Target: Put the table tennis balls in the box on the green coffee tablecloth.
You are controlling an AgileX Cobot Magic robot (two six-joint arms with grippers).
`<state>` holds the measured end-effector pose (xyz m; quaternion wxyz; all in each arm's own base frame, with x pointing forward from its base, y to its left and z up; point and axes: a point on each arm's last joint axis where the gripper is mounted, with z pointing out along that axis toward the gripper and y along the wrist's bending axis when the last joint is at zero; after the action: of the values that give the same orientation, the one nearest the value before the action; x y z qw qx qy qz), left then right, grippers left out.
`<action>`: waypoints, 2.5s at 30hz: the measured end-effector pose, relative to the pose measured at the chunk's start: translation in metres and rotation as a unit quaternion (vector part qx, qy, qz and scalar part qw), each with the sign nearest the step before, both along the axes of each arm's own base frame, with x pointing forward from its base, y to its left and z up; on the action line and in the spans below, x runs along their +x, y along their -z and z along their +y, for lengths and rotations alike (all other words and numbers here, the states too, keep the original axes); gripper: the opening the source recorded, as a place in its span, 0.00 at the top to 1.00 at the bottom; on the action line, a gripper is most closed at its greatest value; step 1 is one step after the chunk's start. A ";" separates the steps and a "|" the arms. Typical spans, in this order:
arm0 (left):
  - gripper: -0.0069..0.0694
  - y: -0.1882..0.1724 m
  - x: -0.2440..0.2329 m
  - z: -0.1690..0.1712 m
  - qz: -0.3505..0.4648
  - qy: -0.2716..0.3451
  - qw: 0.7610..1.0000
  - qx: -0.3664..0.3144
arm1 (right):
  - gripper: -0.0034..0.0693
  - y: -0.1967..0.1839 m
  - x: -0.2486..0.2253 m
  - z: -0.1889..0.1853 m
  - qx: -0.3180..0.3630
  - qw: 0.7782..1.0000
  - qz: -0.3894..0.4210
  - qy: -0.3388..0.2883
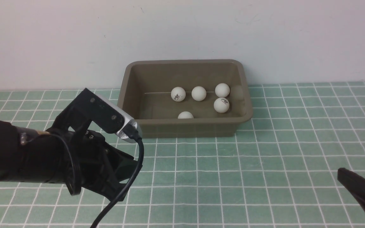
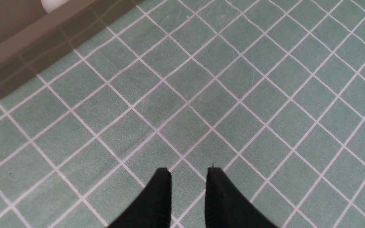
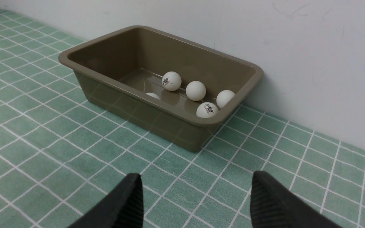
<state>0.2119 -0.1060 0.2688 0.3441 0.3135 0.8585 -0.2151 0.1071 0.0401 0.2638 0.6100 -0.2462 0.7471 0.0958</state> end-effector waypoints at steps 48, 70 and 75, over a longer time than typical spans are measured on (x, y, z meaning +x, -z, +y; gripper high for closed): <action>0.72 -0.091 0.003 0.001 -0.289 -0.007 0.953 -0.094 | 0.38 0.000 0.000 0.000 0.000 1.000 0.000 -0.001; 0.72 0.041 -0.136 0.112 -0.204 -0.406 0.890 0.032 | 0.38 0.000 0.000 0.000 0.000 1.000 0.000 -0.002; 0.72 0.081 -0.147 0.113 -0.177 -0.440 0.880 0.022 | 0.38 0.000 0.000 0.000 0.000 1.000 0.000 -0.002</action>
<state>0.0649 0.0073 0.1882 0.5427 -0.0561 0.8373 0.0360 0.1067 0.0405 0.2639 0.6097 -0.2477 0.7466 0.0975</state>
